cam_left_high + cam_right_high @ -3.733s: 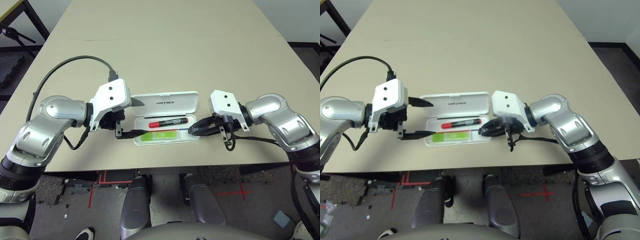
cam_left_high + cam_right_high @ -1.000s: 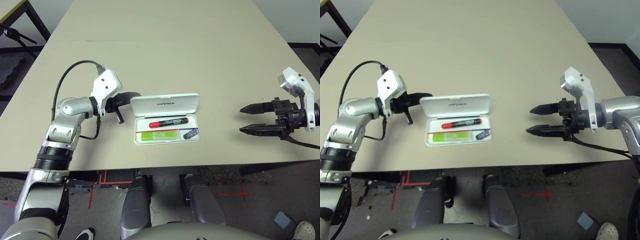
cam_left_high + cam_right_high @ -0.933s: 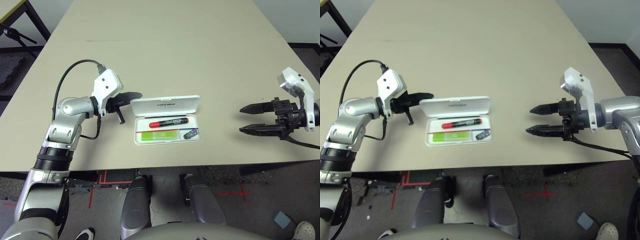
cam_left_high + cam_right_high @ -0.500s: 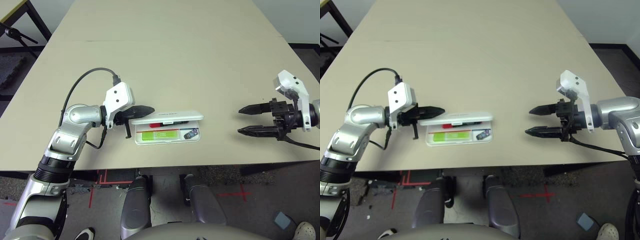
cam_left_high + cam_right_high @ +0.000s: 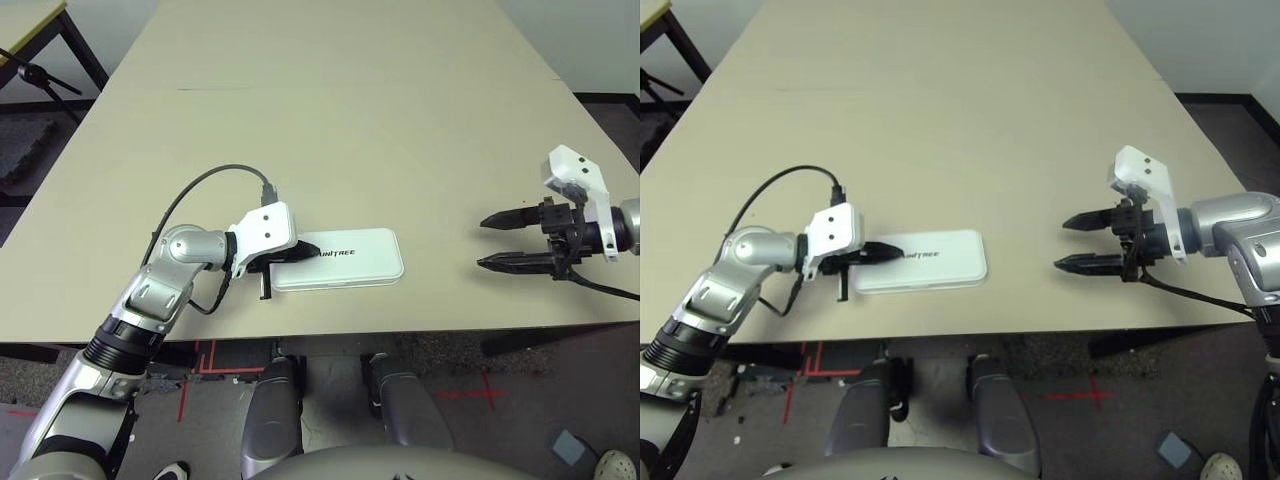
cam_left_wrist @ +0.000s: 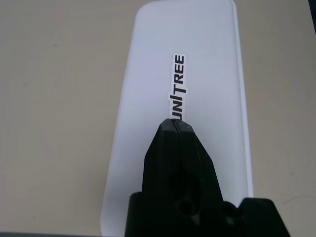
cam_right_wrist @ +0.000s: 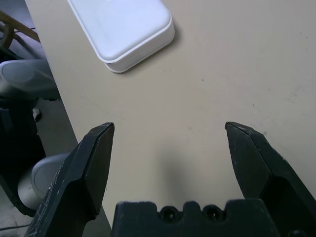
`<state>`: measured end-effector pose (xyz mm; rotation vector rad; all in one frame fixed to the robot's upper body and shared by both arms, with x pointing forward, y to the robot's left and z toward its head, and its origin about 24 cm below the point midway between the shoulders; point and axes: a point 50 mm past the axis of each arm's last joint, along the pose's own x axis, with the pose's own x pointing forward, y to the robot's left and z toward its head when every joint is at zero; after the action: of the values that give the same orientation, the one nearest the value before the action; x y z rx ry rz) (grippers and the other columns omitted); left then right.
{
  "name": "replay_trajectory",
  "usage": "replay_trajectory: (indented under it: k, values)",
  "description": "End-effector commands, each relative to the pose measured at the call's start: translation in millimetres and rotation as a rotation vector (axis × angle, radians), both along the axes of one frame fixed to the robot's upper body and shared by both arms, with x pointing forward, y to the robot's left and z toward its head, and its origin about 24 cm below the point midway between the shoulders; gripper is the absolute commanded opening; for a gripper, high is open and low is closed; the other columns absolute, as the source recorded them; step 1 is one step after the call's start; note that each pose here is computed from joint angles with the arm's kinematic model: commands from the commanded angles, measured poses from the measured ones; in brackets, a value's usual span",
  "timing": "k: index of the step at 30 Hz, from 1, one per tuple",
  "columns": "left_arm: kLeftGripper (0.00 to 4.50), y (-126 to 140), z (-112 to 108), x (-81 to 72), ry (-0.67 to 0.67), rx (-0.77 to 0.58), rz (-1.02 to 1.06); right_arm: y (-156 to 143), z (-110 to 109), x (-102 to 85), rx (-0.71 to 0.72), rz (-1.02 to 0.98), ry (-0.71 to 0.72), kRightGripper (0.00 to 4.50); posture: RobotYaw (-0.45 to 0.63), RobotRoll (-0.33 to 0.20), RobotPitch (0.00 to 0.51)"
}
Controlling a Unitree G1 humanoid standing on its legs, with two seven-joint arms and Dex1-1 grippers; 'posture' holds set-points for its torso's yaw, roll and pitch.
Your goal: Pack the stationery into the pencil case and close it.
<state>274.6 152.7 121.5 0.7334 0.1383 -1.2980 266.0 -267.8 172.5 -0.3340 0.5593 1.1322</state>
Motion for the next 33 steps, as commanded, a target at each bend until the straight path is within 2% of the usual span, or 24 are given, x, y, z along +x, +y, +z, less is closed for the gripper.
replay_trajectory:
  k: [1,5,7,10,14,18,22,24,27,33]
  values:
    - [0.04,2.3,-25.2,-7.3,0.122,0.086,-0.027,2.2,-4.2,0.3,0.001,0.003,0.000,4.50,-0.06,0.000,0.166]
    - [0.04,0.7,-19.7,-3.5,0.101,0.024,-0.007,3.1,-5.3,2.5,0.016,-0.013,-0.025,4.50,-0.06,0.000,0.167]
    - [0.04,0.9,-11.4,-1.5,0.091,-0.071,0.028,4.7,-6.0,5.0,0.034,-0.030,-0.056,4.50,-0.07,0.000,0.167]
    - [0.04,16.1,12.8,5.3,0.054,-0.309,0.172,7.0,-10.1,14.4,0.074,-0.115,-0.145,4.50,-0.08,0.000,0.171]
    - [1.35,52.8,24.2,4.2,0.020,-0.421,0.342,9.2,-14.8,31.6,0.184,-0.278,-0.297,4.50,-0.07,0.000,0.175]
    - [2.92,76.0,35.2,6.0,-0.043,-0.578,0.520,6.2,-17.2,49.3,0.323,-0.489,-0.466,4.50,-0.05,0.000,0.185]
    - [4.48,91.3,39.1,10.6,-0.123,-0.697,0.681,-2.2,-20.6,62.8,0.387,-0.681,-0.586,4.50,-0.04,0.000,0.192]
    - [4.48,101.7,38.0,17.9,-0.226,-0.708,0.801,-11.4,-18.9,70.5,0.420,-0.859,-0.706,4.50,-0.03,0.000,0.195]
    - [4.48,114.4,35.9,25.5,-0.323,-0.739,0.942,-21.4,-21.3,74.8,0.441,-1.041,-0.799,4.50,-0.03,0.000,0.198]
    - [4.48,142.6,32.1,31.2,-0.465,-0.851,1.222,-38.1,-32.0,74.8,0.432,-1.264,-0.860,4.50,-0.03,0.000,0.201]
